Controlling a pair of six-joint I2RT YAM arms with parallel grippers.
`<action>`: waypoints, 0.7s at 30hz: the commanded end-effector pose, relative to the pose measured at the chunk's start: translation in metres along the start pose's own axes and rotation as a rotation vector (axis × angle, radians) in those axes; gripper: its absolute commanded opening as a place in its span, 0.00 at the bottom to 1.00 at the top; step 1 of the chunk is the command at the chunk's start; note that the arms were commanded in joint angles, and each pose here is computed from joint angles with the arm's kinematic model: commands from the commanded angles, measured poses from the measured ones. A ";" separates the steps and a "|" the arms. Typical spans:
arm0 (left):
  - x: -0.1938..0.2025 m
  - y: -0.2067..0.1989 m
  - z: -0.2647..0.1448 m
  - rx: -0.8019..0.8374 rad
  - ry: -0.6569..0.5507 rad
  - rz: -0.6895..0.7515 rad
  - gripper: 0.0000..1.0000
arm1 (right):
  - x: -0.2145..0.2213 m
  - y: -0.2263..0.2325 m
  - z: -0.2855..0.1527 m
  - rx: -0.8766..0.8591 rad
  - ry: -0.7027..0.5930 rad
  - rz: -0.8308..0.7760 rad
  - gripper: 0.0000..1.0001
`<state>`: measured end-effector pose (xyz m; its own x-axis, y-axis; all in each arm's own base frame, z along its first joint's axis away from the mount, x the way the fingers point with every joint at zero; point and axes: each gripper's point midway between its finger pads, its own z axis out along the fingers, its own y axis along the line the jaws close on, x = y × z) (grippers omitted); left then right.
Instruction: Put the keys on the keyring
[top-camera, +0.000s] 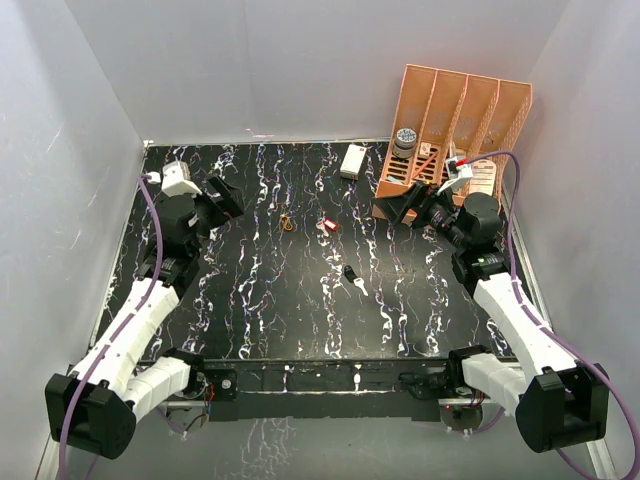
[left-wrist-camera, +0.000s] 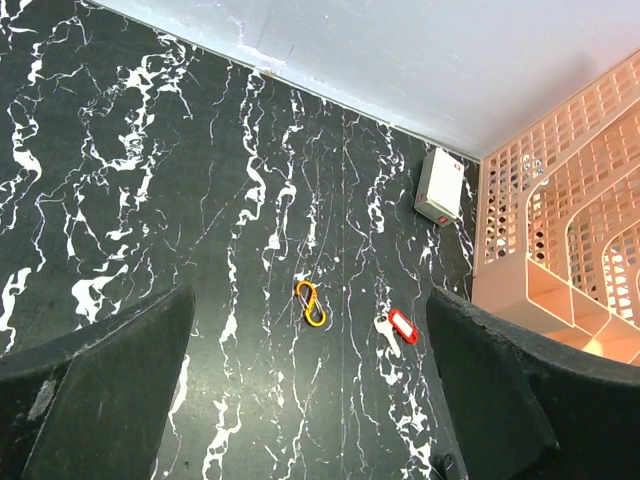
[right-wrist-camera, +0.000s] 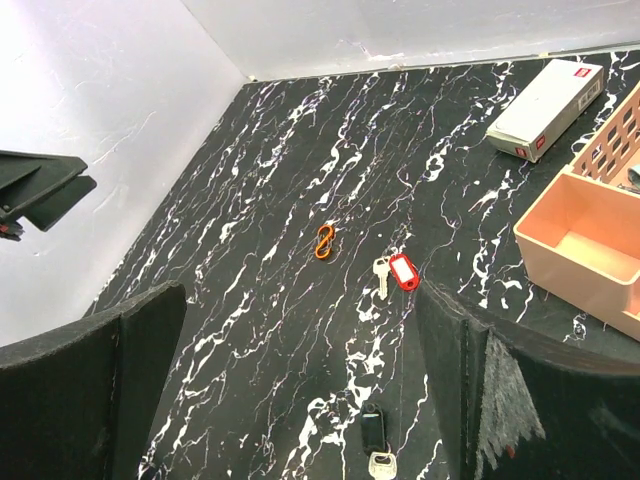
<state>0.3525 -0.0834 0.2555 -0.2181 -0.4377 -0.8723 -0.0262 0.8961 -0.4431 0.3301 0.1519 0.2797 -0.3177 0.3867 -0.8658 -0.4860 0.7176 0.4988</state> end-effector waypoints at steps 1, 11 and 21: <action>-0.015 -0.002 -0.007 0.013 -0.060 -0.021 0.99 | -0.014 0.007 -0.004 -0.011 -0.056 -0.021 0.98; -0.027 0.005 -0.015 -0.034 -0.113 -0.073 0.99 | -0.020 0.006 -0.004 0.002 -0.069 -0.036 0.98; -0.013 0.003 -0.002 -0.075 0.031 -0.026 0.96 | -0.004 -0.005 0.007 0.045 0.030 0.050 0.98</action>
<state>0.3449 -0.0707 0.2582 -0.1904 -0.4736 -0.8599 -0.0945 0.8807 -0.4641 0.3334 0.1529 0.2674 -0.3721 0.4049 -0.8352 -0.4470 0.7104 0.5435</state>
